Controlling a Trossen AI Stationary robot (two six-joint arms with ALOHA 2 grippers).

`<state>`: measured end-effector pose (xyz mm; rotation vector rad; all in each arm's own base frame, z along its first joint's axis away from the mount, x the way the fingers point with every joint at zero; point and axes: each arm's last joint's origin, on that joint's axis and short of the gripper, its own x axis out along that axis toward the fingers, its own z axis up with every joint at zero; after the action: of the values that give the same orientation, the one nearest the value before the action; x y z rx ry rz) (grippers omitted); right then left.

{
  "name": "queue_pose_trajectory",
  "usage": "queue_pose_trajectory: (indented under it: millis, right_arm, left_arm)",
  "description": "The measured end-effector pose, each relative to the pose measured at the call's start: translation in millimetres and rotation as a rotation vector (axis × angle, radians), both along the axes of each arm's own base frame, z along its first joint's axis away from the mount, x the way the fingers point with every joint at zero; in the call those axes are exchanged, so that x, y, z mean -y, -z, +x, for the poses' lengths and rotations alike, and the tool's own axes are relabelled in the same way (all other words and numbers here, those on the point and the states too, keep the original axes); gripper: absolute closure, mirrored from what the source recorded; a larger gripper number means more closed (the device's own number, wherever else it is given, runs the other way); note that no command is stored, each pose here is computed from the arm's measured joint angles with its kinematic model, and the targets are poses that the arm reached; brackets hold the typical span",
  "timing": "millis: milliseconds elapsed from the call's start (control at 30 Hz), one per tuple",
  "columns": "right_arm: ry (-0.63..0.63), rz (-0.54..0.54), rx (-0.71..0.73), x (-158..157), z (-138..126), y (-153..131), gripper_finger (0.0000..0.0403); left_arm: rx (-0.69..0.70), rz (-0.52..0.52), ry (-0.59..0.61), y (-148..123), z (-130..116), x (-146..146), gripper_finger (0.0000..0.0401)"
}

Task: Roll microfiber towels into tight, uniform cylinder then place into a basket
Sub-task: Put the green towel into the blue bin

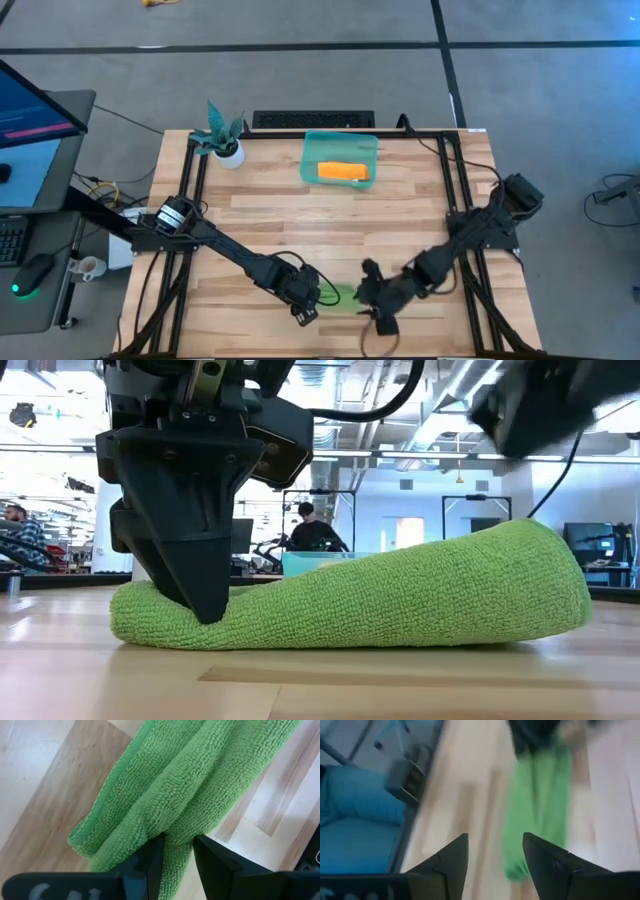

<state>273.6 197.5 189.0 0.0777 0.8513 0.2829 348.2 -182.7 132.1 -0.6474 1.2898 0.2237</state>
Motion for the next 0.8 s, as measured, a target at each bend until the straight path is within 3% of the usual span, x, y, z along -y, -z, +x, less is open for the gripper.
queue_pose_trajectory:
  millis: [100, 233, 333, 433, 633, 800]
  right_arm:
    - [-0.086, -0.039, 0.123, -19, 0, 1, 0.0193]
    - [-0.209, -0.138, 0.161, -30, 1, 17, 0.0193]
    - [-0.203, -0.161, 0.137, -28, 6, 30, 0.0194]
    - [-0.149, -0.099, 0.108, -20, 14, 32, 0.0205]
    - [-0.111, 0.038, 0.005, -7, 24, 38, 0.0275]
    - [-0.038, 0.061, -0.047, 5, 30, 43, 0.0352]
  left_arm:
    - [-0.002, -0.004, 0.001, 0, 0, 0, 0.0296]
    - [-0.002, -0.004, 0.001, 0, 0, 0, 0.0296]
    - [-0.002, -0.004, 0.002, 0, 0, 0, 0.0296]
    - [-0.002, -0.004, 0.002, 0, 0, 0, 0.0296]
    - [-0.002, -0.005, -0.001, 0, 1, -1, 0.0296]
    - [-0.002, -0.005, 0.001, 0, 1, -1, 0.0296]
